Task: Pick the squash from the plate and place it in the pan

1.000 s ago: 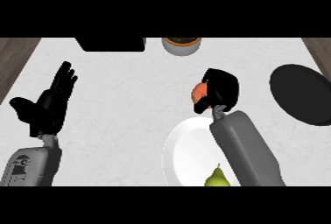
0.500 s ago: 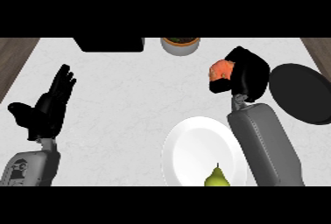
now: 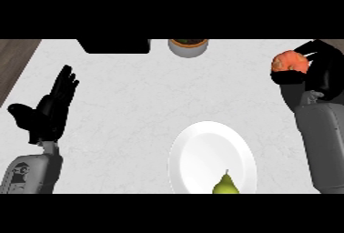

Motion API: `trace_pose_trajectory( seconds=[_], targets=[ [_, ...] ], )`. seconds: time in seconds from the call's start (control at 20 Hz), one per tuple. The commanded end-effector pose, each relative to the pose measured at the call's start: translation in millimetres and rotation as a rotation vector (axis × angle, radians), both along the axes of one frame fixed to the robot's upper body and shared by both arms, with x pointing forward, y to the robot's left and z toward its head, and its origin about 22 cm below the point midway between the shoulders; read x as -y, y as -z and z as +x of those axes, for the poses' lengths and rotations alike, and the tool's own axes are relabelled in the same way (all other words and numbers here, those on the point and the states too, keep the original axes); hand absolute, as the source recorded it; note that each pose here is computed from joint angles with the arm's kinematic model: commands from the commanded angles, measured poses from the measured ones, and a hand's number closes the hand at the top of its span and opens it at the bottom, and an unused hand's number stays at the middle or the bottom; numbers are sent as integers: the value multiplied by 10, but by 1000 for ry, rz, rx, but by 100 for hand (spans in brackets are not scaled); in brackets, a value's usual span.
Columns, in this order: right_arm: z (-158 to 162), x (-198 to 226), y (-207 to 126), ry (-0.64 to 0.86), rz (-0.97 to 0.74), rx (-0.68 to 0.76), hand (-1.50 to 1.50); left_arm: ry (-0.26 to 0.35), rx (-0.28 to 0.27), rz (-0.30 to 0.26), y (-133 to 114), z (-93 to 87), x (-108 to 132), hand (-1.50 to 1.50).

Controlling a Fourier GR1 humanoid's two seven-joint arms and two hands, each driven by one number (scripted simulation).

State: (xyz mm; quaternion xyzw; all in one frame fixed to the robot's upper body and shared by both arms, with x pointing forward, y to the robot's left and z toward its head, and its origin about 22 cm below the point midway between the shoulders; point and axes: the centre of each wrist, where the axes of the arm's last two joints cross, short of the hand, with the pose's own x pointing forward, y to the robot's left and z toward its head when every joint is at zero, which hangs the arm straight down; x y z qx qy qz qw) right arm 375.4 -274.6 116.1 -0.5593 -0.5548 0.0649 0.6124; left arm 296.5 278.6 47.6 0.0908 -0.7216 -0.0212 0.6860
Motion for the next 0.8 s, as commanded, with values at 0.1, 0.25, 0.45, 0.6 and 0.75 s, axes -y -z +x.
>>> trace_pose_trajectory(
  seconds=[0.1,0.25,0.45,0.6,0.75],
  targets=[
    [16,1024,50,94,-54,-13,150,10,8,7,-54,47,31,0],
    [-83,1208,500,166,-153,-47,150,40,3,-16,-65,-1,103,0],
    [-270,1711,601,214,-170,-83,150,37,19,-9,-127,95,174,0],
    [-289,1902,550,223,-168,-65,150,37,21,-9,54,44,77,0],
    [-409,2005,701,255,-149,-70,150,51,12,-10,64,32,254,0]
  ],
)
